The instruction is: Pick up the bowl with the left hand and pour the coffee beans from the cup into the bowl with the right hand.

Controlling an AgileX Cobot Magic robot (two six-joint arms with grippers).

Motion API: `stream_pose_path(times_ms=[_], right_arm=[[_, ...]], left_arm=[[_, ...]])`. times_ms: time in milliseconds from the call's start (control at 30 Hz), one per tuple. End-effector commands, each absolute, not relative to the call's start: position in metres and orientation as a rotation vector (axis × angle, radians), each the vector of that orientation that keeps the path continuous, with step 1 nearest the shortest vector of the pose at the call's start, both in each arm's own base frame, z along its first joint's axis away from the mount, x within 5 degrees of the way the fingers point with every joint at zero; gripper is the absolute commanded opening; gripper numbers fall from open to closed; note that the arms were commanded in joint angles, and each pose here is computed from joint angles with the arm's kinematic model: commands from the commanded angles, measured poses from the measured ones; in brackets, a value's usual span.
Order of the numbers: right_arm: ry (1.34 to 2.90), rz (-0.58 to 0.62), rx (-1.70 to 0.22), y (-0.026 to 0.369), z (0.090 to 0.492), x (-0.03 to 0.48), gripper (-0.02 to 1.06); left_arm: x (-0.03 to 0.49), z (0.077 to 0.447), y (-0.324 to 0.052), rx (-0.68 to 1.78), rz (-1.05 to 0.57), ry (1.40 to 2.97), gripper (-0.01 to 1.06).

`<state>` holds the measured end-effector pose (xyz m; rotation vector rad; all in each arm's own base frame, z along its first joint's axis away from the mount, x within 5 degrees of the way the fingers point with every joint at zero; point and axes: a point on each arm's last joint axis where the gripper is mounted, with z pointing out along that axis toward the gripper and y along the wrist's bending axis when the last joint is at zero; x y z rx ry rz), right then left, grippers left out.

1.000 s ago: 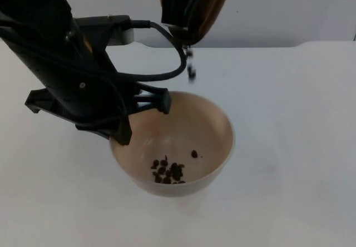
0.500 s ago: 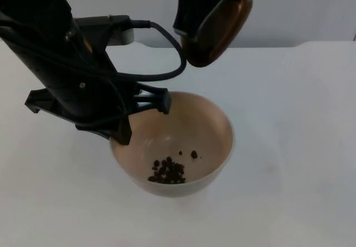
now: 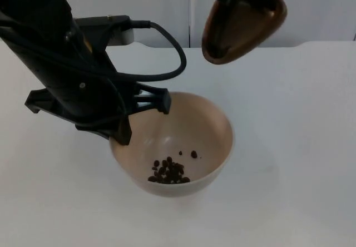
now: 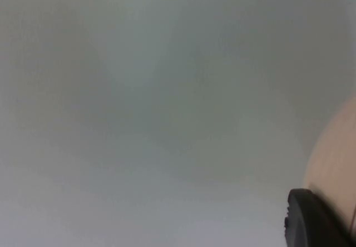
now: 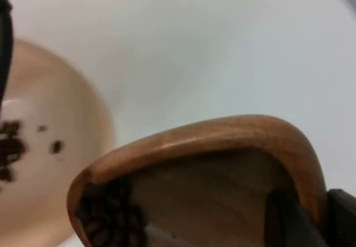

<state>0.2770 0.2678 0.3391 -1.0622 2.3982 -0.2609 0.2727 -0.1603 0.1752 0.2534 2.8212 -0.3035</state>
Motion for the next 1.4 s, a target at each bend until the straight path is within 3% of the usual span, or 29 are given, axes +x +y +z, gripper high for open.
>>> stream_pose_path(times_ms=[0, 200, 867, 1367], right_arm=[[2.429, -0.163, -1.056, 0.263, 0.344, 0.277, 0.00], [2.541, 0.045, -1.008, 0.249, 0.340, 0.289, 0.00], [2.631, 0.183, -0.816, 0.204, 0.339, 0.323, 0.00], [2.597, 0.203, -0.743, 0.200, 0.338, 0.334, 0.00]], left_arm=[[0.274, 0.180, -0.162, 0.226, -0.327, 2.803, 0.00], [0.274, 0.180, -0.162, 0.226, -0.327, 2.803, 0.00], [0.277, 0.179, -0.156, 0.281, -0.272, 2.798, 0.00], [0.311, 0.178, -0.089, -0.021, -0.327, 2.753, 0.00]])
